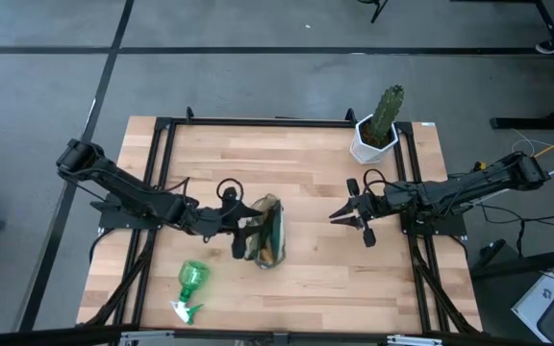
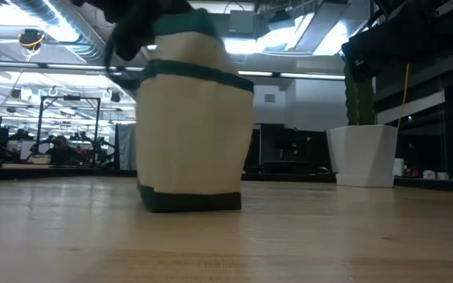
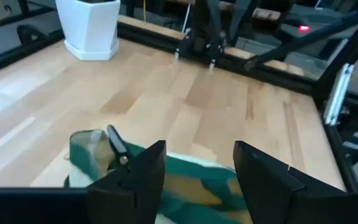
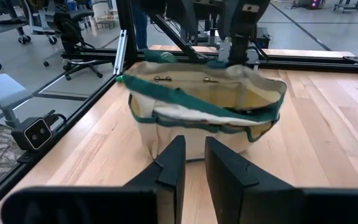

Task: Pick & Place Garden tools in Gardening bag
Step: Put the green spray bottle into the gardening bag

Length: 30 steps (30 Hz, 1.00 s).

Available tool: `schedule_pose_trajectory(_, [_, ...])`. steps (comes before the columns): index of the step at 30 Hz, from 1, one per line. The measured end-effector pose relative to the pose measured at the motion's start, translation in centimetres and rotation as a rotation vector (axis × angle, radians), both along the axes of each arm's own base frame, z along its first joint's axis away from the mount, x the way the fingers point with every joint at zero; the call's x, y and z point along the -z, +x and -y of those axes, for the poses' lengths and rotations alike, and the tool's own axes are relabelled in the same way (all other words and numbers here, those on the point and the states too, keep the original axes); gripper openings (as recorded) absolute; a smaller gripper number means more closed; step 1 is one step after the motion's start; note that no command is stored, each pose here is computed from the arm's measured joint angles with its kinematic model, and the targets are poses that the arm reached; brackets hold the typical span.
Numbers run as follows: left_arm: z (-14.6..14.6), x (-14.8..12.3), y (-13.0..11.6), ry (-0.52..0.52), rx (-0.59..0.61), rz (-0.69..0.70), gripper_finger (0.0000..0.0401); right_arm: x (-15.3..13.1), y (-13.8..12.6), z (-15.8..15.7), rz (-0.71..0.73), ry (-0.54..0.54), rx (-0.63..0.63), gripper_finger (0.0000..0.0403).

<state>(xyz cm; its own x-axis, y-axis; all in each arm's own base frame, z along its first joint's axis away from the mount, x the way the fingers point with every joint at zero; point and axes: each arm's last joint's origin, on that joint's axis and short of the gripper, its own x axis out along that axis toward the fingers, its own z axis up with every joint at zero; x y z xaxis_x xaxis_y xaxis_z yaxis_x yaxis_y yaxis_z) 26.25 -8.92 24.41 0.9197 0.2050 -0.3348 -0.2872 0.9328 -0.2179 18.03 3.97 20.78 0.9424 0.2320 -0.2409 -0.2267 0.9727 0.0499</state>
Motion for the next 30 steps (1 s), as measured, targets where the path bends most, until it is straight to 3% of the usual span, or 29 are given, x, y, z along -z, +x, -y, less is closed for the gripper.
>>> schedule_pose_trajectory(9, [0.4, -2.6, -1.8, 0.024, 0.006, 0.095, 0.0171, 0.0, 0.0, 0.0, -0.001, 0.0, 0.0, 0.0062])
schedule_pose_trajectory(17, [1.5, -2.6, -2.6, 0.016, 0.056, 0.083, 0.0163, 0.0, 0.0, 0.0, 0.001, 0.0, 0.0, 0.0062])
schedule_pose_trajectory(27, [2.5, -3.7, -5.0, -0.206, 0.295, 0.038, 0.0142, 0.0, 0.0, 0.0, -0.003, 0.0, 0.0, 0.0062])
schedule_pose_trajectory(30, [3.1, -3.4, -5.7, -0.345, 0.377, -0.043, 0.0136, 0.0, 0.0, 0.0, -0.004, -0.001, 0.0, 0.0062])
